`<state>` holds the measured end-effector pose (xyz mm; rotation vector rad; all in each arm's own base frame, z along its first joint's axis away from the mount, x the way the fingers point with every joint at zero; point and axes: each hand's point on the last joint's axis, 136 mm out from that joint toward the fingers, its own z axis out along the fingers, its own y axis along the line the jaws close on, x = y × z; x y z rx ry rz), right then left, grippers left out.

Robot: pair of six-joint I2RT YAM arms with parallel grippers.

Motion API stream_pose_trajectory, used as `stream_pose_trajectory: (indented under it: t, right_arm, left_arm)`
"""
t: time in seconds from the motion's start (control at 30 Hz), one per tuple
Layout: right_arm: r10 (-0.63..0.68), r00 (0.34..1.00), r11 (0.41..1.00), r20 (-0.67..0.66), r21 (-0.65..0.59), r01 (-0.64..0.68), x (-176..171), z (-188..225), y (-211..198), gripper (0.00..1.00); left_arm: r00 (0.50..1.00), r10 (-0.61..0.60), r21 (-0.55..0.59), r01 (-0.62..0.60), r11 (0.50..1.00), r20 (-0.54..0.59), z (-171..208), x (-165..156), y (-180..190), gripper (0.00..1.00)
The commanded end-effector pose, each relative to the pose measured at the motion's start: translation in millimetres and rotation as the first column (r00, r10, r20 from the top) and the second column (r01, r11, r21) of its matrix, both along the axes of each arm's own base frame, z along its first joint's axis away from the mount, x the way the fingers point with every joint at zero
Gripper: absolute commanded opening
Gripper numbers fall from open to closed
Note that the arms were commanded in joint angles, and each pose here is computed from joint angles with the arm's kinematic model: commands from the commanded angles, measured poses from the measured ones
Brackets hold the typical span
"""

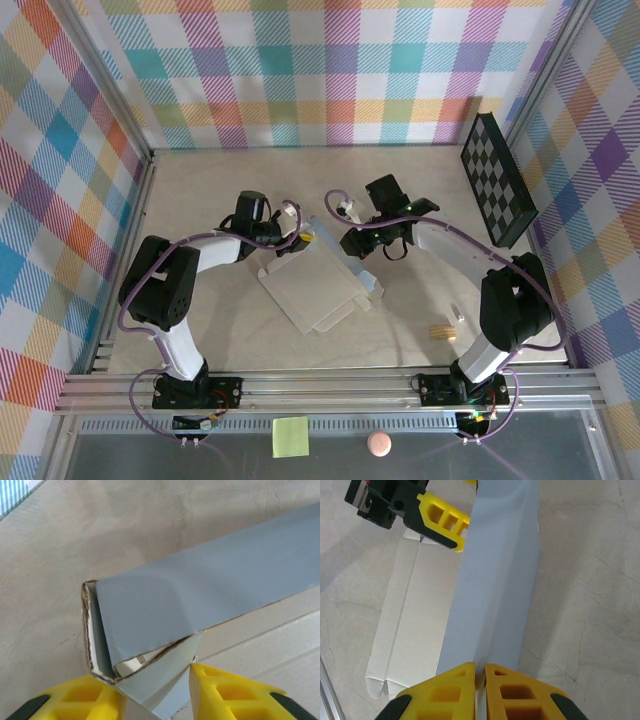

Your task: Fold the paper box

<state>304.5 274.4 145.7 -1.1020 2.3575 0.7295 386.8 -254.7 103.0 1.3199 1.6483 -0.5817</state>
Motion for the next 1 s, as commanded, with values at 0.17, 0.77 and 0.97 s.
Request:
stream_pose_trajectory:
  t: [0.17,0.77,0.97]
  right_arm:
    - [0.018,0.998,0.996,-0.064,-0.082,-0.024,-15.9,-23.0,-11.0,0.12]
    - [0.014,0.995,0.999,-0.098,0.034,-0.011,-29.7,-4.3,-2.2,0.15]
    - [0.011,0.995,0.999,-0.099,0.045,-0.007,-30.4,-0.3,-1.2,0.15]
  left_arm:
    - [0.997,-0.044,-0.002,0.044,0.999,0.059,1.3,-7.0,-27.2,0.19]
    - [0.86,0.46,0.102,-0.49,0.866,0.221,2.3,2.0,-12.5,0.0]
    - [0.869,0.479,0.154,-0.494,0.856,0.125,-5.8,-4.3,-17.6,0.0]
